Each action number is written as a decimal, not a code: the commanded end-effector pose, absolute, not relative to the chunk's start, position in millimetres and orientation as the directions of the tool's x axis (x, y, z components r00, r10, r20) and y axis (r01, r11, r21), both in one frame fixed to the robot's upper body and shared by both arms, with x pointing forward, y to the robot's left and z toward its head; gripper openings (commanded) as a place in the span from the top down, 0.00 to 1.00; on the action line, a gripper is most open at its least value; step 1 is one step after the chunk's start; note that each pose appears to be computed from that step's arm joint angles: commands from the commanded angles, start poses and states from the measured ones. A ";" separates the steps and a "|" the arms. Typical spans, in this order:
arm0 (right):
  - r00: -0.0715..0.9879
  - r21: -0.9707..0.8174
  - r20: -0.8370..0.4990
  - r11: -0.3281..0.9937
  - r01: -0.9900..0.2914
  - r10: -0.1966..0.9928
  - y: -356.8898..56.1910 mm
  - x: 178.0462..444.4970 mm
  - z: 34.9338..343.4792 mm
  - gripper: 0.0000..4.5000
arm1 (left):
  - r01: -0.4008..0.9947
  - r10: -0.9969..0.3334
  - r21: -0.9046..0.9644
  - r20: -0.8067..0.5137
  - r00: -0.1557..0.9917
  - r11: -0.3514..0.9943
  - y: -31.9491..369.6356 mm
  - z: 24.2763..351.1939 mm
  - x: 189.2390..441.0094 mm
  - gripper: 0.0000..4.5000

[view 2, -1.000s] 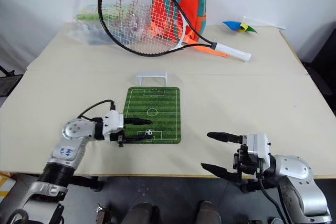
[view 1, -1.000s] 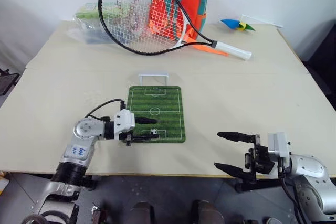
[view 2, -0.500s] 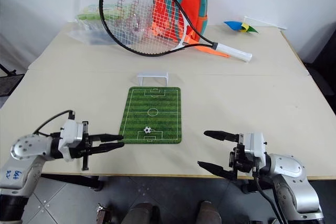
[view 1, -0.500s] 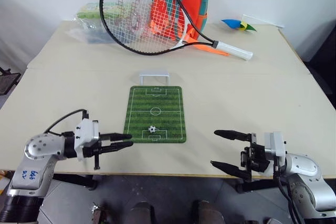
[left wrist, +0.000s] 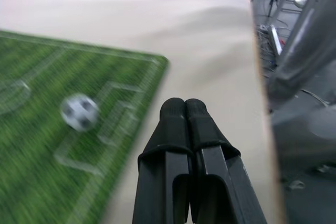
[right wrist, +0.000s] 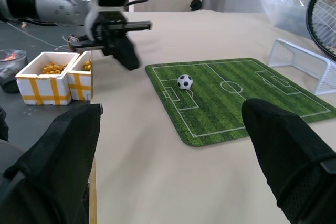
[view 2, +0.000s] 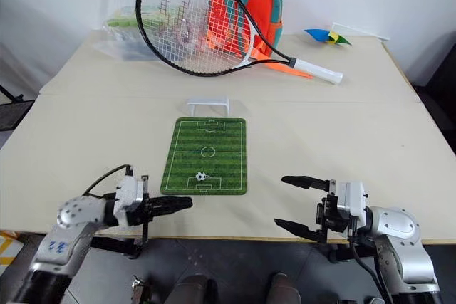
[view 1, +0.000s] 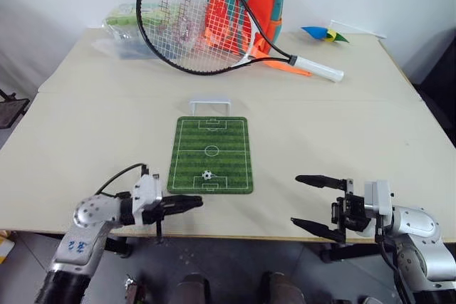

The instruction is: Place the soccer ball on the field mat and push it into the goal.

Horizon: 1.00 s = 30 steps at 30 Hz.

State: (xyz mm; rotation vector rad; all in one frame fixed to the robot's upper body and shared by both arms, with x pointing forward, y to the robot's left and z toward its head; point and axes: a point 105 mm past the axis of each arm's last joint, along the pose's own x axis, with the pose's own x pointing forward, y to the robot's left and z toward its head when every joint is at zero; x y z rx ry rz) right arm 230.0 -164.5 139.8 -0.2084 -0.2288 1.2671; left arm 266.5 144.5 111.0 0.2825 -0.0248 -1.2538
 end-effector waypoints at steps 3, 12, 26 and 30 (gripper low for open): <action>0.294 -0.299 0.075 0.303 -0.905 0.953 -165.0 224.3 148.0 0.00 | 0.931 -0.932 0.226 -0.163 0.325 0.285 133.3 106.2 285.9 0.99; 0.351 -0.307 0.104 0.365 -0.879 0.931 -162.6 225.9 149.0 0.00 | 0.837 -0.858 0.264 -0.061 0.511 0.480 121.1 129.9 359.9 0.99; 0.551 -0.293 0.302 0.626 -0.723 0.778 -167.4 252.7 159.5 0.00 | 0.690 -0.757 0.389 0.029 0.653 0.610 236.1 190.4 315.1 0.99; 0.567 -0.286 0.355 0.663 -0.692 0.744 -168.3 261.8 162.4 0.00 | 0.637 -0.656 0.324 -0.064 0.752 0.699 273.7 163.8 291.9 0.99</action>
